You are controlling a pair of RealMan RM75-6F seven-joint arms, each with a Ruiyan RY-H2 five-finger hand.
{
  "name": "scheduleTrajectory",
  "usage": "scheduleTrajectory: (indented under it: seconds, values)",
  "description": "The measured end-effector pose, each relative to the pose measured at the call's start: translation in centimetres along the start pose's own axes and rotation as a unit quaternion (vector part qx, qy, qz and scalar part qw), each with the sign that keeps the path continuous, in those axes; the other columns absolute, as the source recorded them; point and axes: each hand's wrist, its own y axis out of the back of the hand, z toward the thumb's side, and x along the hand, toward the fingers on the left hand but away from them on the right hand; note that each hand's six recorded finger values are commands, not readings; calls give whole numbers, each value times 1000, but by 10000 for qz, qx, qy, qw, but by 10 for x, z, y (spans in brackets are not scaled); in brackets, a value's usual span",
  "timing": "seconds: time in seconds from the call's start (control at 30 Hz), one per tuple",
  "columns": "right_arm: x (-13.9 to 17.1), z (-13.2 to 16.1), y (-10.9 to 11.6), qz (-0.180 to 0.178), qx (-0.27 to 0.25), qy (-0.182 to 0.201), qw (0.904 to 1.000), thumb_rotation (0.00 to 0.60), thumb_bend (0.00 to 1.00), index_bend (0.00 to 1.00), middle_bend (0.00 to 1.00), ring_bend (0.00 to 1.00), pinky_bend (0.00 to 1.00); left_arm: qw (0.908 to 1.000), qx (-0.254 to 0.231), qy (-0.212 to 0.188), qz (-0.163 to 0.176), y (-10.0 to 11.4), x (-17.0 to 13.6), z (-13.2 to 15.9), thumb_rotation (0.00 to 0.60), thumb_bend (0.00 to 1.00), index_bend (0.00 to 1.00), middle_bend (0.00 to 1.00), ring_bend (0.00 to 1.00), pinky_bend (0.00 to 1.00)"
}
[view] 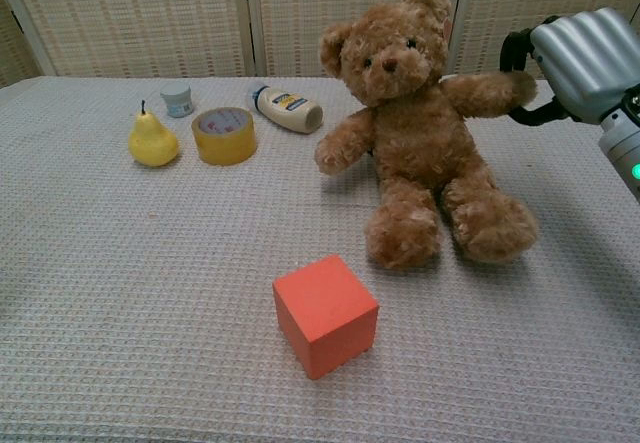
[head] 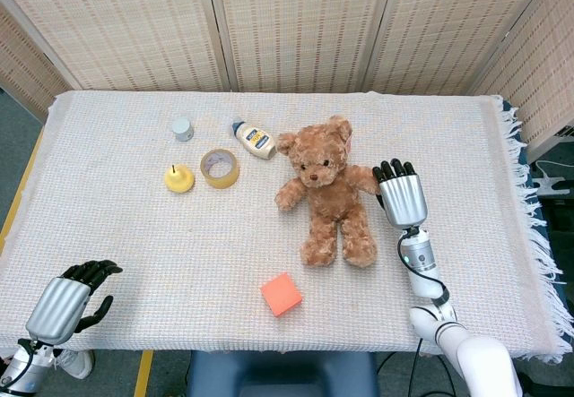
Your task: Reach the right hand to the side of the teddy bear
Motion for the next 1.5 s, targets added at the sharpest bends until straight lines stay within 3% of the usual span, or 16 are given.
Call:
scheduleTrajectory:
  seconds: [0.17,0.57,1.0,1.33,1.5]
  values:
    - [0,2,3,-41,-56,8,10000,600,137,499,469,376,508,10000,-14,-12,-25,-1,0,1,600,429,287,260,255,376]
    - [15,-3,-15,346,66,83,9993,600,137,499,468,376,514,10000,-8,-10,-42,-2,0,1,600,430,288,261,255,378]
    - [0,-6,8,-156,-79,-92,9998,600,145,499,469,376,514,10000,7,-38,-38,-2,0,3,600,430,288,261,254,379]
    - [10,-13,-9,255,-12,-118,9996,600,145,499,468,376,514,10000,-8,-25,-44,-2,0,2,600,430,288,261,255,380]
    - [10,-15,-8,210,5,-118,9997,600,145,500,468,376,515,10000,4,-28,-55,-3,0,3,600,429,288,261,255,380]
